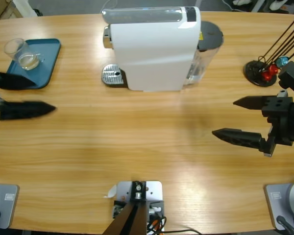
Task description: Pour coffee
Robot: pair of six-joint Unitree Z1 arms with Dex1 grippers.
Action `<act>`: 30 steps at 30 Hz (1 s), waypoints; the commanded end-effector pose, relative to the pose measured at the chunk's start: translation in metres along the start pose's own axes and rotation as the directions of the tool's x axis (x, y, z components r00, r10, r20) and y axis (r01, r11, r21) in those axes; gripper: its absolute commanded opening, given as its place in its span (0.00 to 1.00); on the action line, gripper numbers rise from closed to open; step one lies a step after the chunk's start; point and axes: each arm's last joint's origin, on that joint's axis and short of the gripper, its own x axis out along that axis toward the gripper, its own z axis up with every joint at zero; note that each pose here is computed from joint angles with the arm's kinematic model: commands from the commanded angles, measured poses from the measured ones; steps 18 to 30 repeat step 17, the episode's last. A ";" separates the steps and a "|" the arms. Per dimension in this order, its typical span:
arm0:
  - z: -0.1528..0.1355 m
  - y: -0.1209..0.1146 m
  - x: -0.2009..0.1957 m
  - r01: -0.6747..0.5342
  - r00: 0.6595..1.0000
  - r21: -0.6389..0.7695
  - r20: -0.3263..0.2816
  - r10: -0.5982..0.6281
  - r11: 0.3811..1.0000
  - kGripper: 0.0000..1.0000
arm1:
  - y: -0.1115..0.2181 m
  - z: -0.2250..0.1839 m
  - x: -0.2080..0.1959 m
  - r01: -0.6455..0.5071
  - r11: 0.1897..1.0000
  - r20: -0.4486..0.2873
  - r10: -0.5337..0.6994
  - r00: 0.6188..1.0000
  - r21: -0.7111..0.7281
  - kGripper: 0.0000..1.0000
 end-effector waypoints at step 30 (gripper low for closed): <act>-0.037 -0.007 0.048 0.174 0.985 0.094 -0.018 -0.173 0.980 0.82 | -0.004 -0.009 0.007 0.048 0.995 0.060 -0.043 0.997 -0.089 1.00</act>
